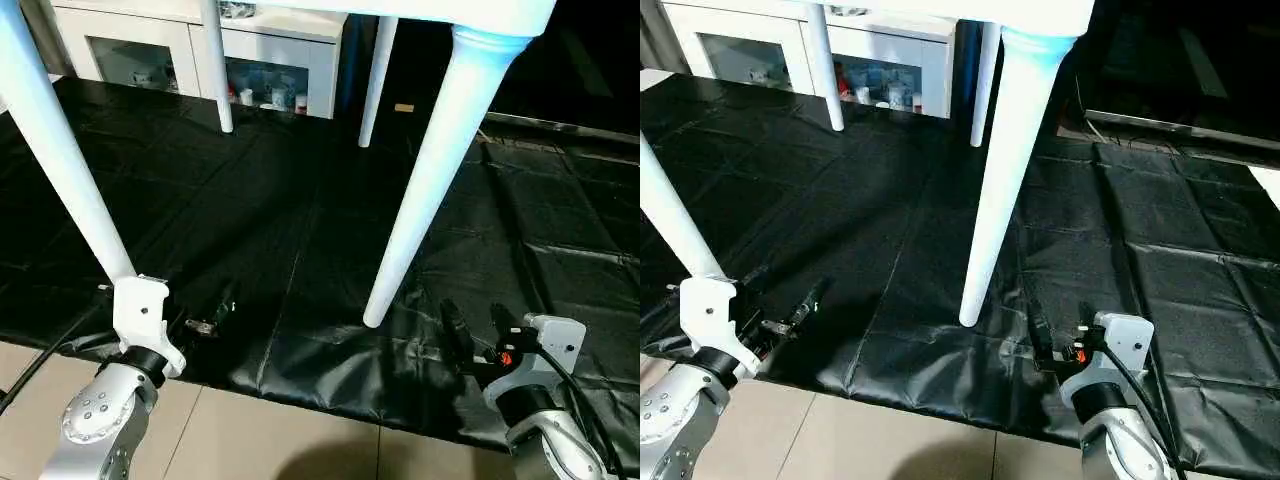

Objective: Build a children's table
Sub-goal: Flip table

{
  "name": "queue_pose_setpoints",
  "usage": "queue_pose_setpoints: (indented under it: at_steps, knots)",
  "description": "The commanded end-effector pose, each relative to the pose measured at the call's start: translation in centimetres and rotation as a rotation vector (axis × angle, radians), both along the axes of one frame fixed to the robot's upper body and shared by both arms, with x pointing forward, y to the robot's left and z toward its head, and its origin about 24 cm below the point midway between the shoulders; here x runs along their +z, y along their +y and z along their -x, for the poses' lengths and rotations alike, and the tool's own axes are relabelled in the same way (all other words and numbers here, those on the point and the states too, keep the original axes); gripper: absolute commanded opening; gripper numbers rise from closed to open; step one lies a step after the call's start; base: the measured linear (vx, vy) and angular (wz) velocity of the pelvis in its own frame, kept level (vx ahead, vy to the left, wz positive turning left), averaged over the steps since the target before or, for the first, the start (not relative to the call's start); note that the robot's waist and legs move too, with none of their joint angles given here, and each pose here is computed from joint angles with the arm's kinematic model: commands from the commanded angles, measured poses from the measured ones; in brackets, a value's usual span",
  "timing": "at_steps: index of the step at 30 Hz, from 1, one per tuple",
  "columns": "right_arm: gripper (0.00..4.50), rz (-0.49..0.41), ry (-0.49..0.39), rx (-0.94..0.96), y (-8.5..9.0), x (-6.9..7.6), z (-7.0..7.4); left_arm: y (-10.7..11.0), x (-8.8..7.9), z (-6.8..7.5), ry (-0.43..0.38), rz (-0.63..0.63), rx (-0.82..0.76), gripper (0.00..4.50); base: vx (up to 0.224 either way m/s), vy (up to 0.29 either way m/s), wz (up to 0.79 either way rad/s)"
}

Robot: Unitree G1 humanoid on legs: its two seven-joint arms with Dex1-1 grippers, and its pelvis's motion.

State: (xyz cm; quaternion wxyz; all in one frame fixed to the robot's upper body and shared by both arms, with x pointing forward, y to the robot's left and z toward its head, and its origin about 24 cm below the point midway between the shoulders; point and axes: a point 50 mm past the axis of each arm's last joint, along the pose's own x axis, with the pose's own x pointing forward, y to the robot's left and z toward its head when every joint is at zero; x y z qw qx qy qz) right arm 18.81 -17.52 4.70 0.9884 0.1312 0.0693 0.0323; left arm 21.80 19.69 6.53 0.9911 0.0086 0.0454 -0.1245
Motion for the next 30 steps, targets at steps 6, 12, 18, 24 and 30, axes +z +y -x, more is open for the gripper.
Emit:
queue_pose_setpoints:
  at_steps: [6, 12, 18, 24, 30]
  knots:
    - [4.01, 0.012, 0.019, -0.002, -0.12, -0.2, 0.04, -0.05, -0.12, -0.07, 0.006, 0.002, 0.006, 4.45, 0.0, 0.0, 0.0]
    - [4.01, 0.012, 0.019, -0.002, -0.12, -0.2, 0.04, -0.05, -0.12, -0.07, 0.006, 0.002, 0.006, 4.45, 0.0, 0.0, 0.0]
    - [4.01, 0.012, 0.019, -0.002, -0.12, -0.2, 0.04, -0.05, -0.12, -0.07, 0.006, 0.002, 0.006, 4.45, 0.0, 0.0, 0.0]
    - [4.01, 0.012, 0.019, -0.002, -0.12, -0.2, 0.04, -0.05, -0.12, -0.07, 0.006, 0.002, 0.006, 4.45, 0.0, 0.0, 0.0]
    - [4.01, 0.012, 0.019, -0.002, -0.12, -0.2, 0.04, -0.05, -0.12, -0.07, 0.006, 0.002, 0.006, 4.45, 0.0, 0.0, 0.0]
